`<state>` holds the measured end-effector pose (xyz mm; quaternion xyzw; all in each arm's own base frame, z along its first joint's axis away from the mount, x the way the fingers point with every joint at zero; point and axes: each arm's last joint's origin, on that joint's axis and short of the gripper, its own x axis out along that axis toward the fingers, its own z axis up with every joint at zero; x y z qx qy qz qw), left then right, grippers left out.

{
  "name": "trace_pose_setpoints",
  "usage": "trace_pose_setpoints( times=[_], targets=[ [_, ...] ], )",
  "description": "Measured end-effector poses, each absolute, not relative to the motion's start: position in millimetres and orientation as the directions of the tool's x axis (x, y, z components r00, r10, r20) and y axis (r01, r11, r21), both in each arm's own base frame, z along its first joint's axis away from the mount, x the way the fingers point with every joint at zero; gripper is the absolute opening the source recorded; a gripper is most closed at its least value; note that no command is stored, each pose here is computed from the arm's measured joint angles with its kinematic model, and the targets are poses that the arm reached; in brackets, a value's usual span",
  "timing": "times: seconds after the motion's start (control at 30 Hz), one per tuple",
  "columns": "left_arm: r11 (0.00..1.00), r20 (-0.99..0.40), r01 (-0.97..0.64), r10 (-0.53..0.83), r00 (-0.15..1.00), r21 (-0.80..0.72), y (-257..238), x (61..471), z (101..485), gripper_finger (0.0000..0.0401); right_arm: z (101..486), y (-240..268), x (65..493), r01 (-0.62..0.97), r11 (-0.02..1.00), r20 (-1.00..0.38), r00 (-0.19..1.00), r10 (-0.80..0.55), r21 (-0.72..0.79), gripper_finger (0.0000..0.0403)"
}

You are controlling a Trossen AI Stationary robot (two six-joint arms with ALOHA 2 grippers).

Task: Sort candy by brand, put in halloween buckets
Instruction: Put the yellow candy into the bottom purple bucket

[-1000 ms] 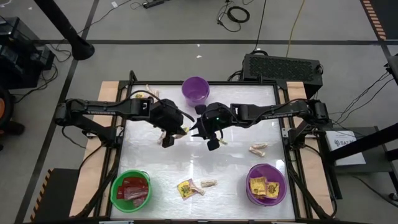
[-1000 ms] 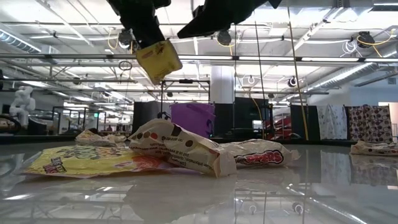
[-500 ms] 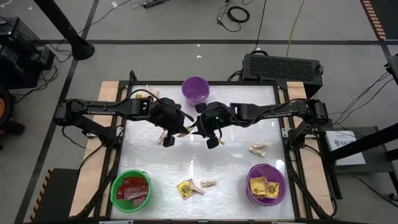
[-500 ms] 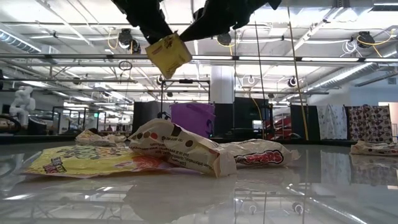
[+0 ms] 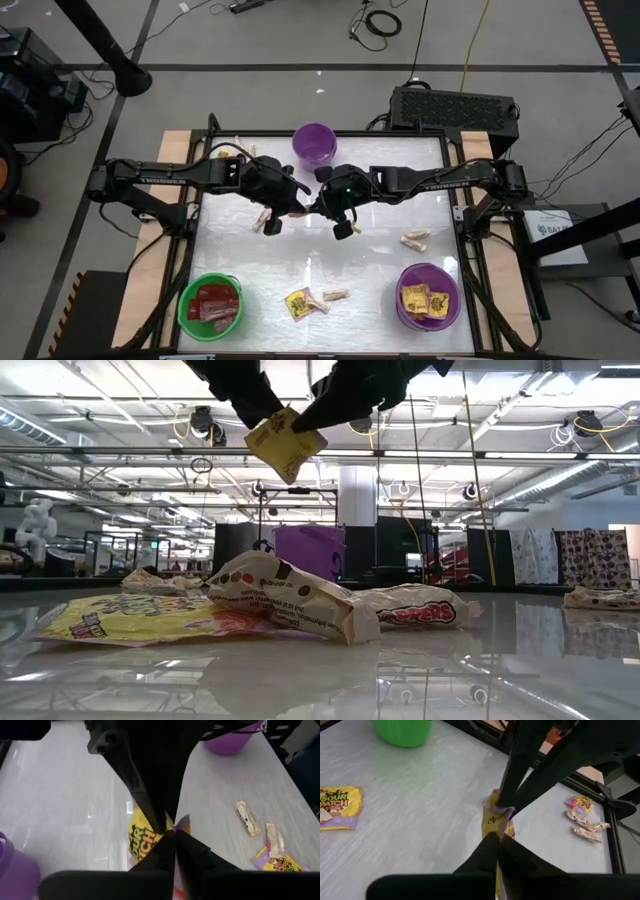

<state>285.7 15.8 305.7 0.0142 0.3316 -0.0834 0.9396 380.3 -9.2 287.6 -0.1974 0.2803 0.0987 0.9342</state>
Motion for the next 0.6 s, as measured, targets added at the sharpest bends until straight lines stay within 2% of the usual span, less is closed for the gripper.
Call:
trace_pose_setpoints(
  times=[0.2, 0.37, 0.5, 0.6],
  targets=[
    [0.988, -0.657, 0.144, -0.142, 0.741, -0.051, 16, 283, 303, 0.01, 287, -9, 378, -0.249, 0.942, -0.586, 0.807, 0.074, -0.224, 0.0002],
    [0.993, -0.729, -0.033, -0.059, 0.682, -0.111, 21, 277, 296, 0.017, 294, -9, 363, -0.078, 0.997, -0.634, 0.77, 0.073, 0.02, 0.0001],
    [0.994, -0.821, -0.072, -0.024, 0.571, -0.079, 27, 265, 287, 0.0204, 301, -7, 336, 0.13, 0.958, -0.739, 0.666, 0.107, 0.255, 0.0001],
    [0.987, -0.893, -0.156, 0.095, 0.44, 0.028, 41, 252, 281, 0.0211, 305, 1, 309, 0.221, 0.889, -0.815, 0.53, 0.235, 0.4, 0.0001]
  ],
)
